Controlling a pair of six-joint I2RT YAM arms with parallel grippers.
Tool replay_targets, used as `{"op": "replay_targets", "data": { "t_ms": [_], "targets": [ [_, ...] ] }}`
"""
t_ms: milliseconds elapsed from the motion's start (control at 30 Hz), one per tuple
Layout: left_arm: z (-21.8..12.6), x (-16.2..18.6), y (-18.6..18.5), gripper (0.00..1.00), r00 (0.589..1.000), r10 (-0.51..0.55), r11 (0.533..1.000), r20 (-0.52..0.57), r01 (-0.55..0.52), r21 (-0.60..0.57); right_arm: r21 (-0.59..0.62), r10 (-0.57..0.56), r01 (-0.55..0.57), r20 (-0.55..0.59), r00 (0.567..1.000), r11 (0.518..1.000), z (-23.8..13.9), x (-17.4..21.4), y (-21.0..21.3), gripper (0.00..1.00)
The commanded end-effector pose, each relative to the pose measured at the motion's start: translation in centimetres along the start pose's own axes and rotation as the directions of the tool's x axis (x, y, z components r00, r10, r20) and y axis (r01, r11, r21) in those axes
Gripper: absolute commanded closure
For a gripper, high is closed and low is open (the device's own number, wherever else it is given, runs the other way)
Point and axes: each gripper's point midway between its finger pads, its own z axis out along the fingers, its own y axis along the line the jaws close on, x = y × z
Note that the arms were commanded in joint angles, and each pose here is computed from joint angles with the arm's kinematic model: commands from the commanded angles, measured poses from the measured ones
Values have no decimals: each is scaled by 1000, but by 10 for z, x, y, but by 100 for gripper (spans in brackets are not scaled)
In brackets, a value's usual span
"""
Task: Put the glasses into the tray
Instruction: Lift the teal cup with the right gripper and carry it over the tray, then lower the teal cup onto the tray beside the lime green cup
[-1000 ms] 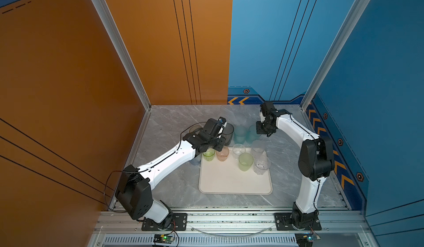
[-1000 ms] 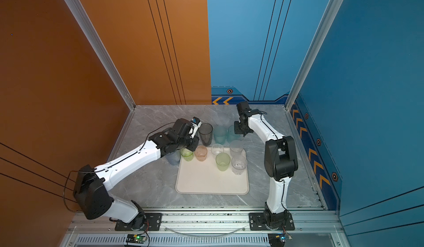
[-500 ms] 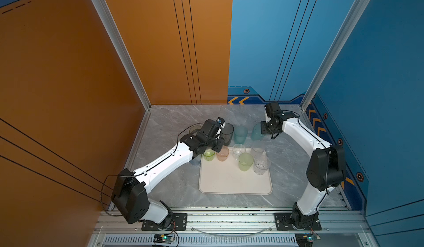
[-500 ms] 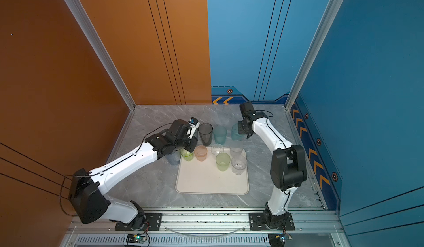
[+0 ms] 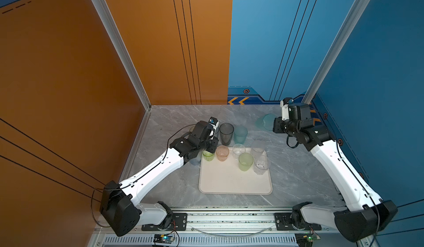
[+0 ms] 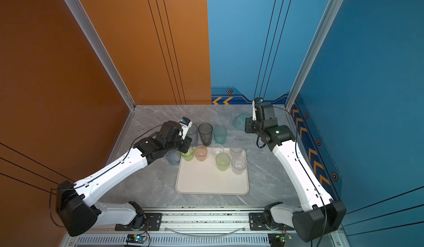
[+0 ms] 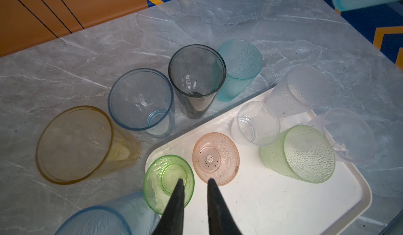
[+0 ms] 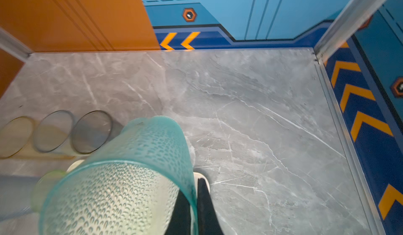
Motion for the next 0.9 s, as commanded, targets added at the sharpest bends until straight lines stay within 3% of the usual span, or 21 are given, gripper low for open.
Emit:
{"op": "replay_targets", "data": {
  "t_ms": [0, 167, 433, 600, 867],
  "targets": [
    [-10, 5, 13, 79, 1000, -25, 999, -3, 25, -40, -117, -119, 115, -29, 993, 986, -27, 17, 37, 100],
    [-22, 4, 21, 78, 999, -46, 997, 12, 47, -55, -239, -272, 246, -80, 959, 939, -48, 45, 87, 100],
    [-33, 2, 19, 78, 997, -63, 998, 34, 64, -29, -365, -488, 402, -184, 853, 840, -37, 107, 158, 100],
    [-32, 1, 15, 78, 997, -64, 998, 30, 65, -14, -399, -541, 425, -243, 805, 812, -18, 133, 181, 100],
    [-28, 4, 15, 78, 998, -57, 998, 18, 57, -18, -373, -568, 450, -317, 760, 811, 13, 157, 185, 100]
  ]
}}
